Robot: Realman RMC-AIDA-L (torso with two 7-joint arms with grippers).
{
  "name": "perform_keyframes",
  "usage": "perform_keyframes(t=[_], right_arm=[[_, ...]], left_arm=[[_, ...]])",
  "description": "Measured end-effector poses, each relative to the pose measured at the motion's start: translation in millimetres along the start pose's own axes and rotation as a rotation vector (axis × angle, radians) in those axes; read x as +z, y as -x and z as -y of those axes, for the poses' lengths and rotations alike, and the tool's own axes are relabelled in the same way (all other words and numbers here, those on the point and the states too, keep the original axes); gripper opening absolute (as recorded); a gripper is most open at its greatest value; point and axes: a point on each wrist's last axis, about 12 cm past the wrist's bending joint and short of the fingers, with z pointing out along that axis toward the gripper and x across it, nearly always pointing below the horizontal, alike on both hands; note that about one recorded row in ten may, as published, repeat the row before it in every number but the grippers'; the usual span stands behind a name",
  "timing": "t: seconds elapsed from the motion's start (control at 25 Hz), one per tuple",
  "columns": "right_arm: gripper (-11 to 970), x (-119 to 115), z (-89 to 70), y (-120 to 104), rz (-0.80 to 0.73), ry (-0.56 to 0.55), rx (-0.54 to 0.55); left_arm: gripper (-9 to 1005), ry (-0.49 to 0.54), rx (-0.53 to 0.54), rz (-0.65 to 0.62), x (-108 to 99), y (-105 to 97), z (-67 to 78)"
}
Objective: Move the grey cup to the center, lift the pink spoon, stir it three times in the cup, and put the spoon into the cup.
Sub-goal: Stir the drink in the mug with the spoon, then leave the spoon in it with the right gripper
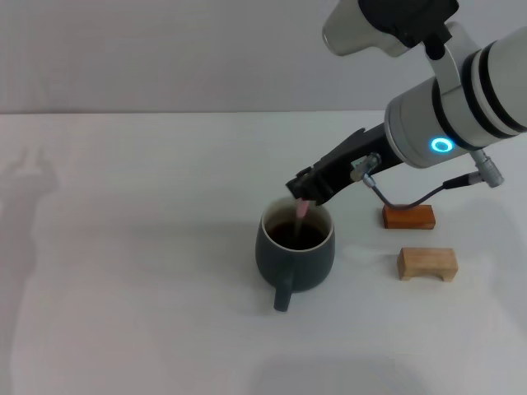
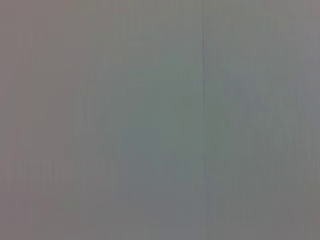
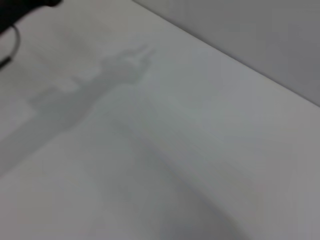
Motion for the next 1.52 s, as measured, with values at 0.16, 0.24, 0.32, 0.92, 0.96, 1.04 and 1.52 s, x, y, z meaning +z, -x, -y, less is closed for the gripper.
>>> perform_keyframes(t=[0.16, 0.24, 0.32, 0.92, 0.96, 1.04, 1.52], right_arm=[[124, -0.7, 4.2, 2.8, 0.031, -0.011, 0.013], [124, -0.5, 6.7, 2.8, 0.032, -0.028, 0.016], [124, -0.3, 9.3, 1.9, 0.026, -0.045, 0.018], [125, 1.0, 6.3, 1.2, 0.034, -0.004, 0.029], [125, 1.3, 6.6, 0.8, 0.031, -0.006, 0.029], [125, 2.3, 6.8, 0.3, 0.026, -0.008, 0.028], [125, 13.1, 9.5, -2.2, -0.031, 0.005, 0.034]], left_arm=[[212, -0.001, 0.000, 0.002, -0.5, 0.1, 0.0], [212, -0.001, 0.001, 0.002, -0.5, 0.1, 0.0], [212, -0.002, 0.001, 0.003, -0.5, 0.2, 0.2], [212, -0.003, 0.004, 0.005, -0.1, 0.7, -0.7], [212, -0.003, 0.004, 0.005, -0.1, 0.7, -0.7], [212, -0.003, 0.004, 0.005, -0.1, 0.7, -0.7], [212, -0.002, 0.004, 0.006, 0.1, 1.0, -1.4]])
